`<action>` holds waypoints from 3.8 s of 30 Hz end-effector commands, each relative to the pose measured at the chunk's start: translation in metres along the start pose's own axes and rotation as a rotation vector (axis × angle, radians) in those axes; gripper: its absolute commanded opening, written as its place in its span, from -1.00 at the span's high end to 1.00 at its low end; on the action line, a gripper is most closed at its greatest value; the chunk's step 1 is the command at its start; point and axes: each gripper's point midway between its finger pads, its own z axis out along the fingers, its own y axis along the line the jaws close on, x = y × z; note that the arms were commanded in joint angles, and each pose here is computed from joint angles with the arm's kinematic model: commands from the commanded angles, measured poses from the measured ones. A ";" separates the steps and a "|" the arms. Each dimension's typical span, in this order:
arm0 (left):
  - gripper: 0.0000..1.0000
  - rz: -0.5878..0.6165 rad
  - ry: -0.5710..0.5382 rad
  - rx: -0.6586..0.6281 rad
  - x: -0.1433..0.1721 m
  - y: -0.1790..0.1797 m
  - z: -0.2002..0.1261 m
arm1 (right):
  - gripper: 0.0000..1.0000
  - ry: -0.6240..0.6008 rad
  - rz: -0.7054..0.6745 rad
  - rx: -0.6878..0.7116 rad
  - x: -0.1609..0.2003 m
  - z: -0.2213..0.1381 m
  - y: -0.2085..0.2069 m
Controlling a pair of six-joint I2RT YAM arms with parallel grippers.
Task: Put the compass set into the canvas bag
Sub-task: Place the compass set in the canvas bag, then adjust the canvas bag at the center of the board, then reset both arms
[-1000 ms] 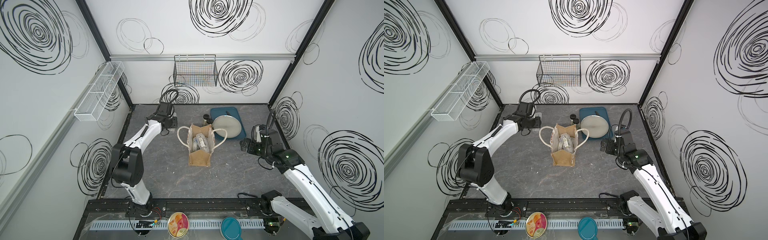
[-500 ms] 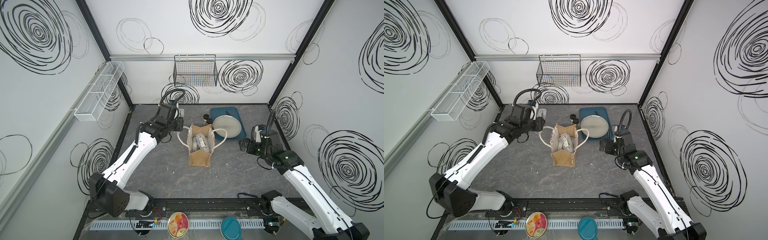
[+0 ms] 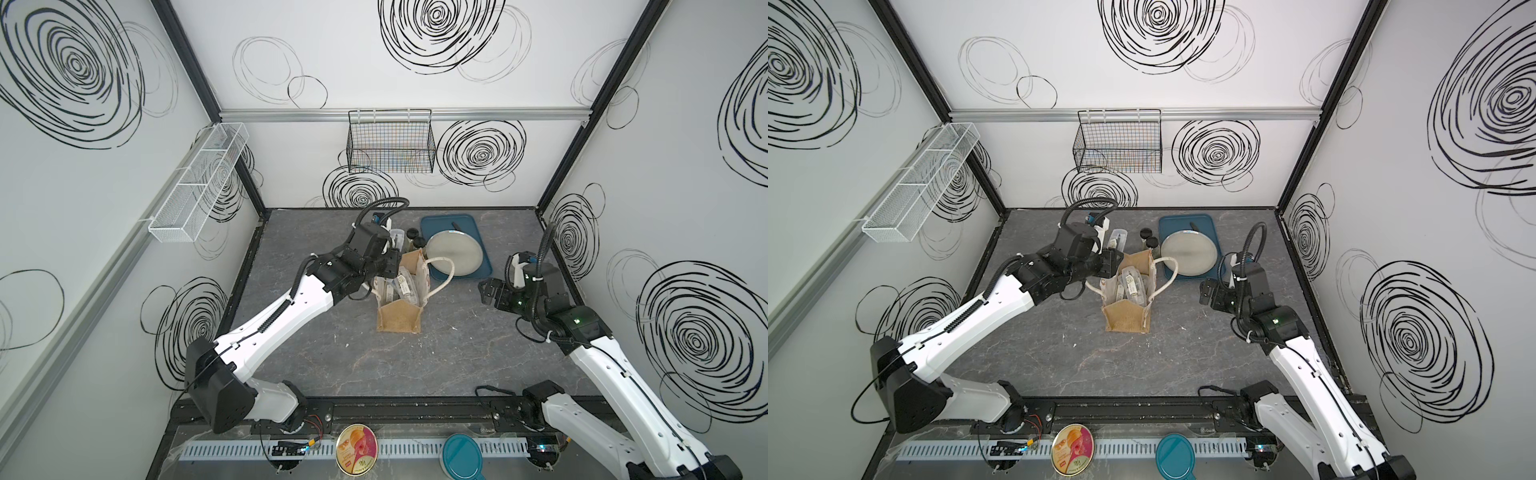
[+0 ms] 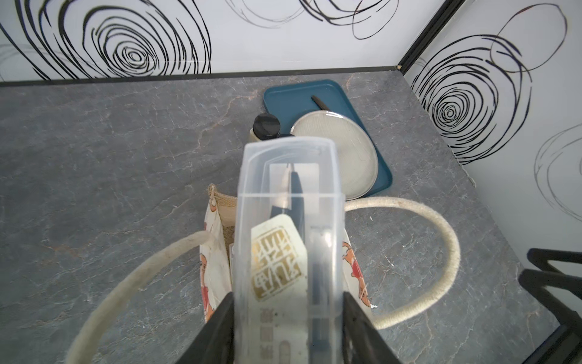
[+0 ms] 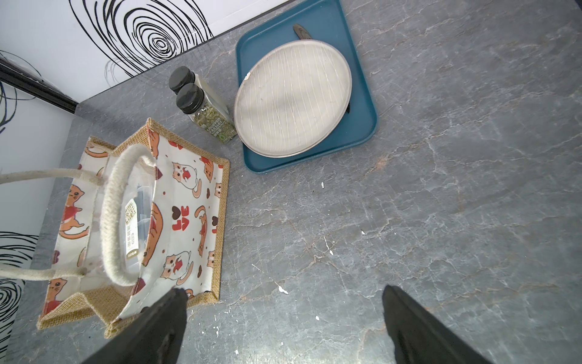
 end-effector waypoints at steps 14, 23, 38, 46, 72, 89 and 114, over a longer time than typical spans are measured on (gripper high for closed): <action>0.09 -0.080 0.080 -0.045 0.065 0.023 0.052 | -0.99 0.023 0.015 -0.012 0.009 0.008 0.000; -0.49 -0.070 0.079 -0.036 0.060 0.012 0.057 | -0.99 0.036 0.021 -0.008 0.015 0.015 -0.003; -0.87 -0.057 -0.088 -0.156 -0.025 0.060 -0.042 | -0.99 0.078 -0.017 -0.049 0.014 0.034 0.015; -0.80 -0.204 -0.033 -0.058 0.012 0.108 -0.035 | -0.98 0.112 -0.087 -0.094 0.015 0.052 0.049; 0.96 -0.364 -0.192 0.005 0.020 0.132 -0.045 | -0.98 0.164 -0.216 -0.213 0.005 0.084 0.133; -0.50 -0.081 -0.327 -0.285 -0.038 0.153 -0.134 | -1.00 -0.084 -0.207 0.019 -0.074 0.025 0.037; -0.98 0.012 -0.793 -0.601 0.064 0.276 -0.065 | -1.00 -0.489 -0.185 0.276 -0.056 0.112 -0.135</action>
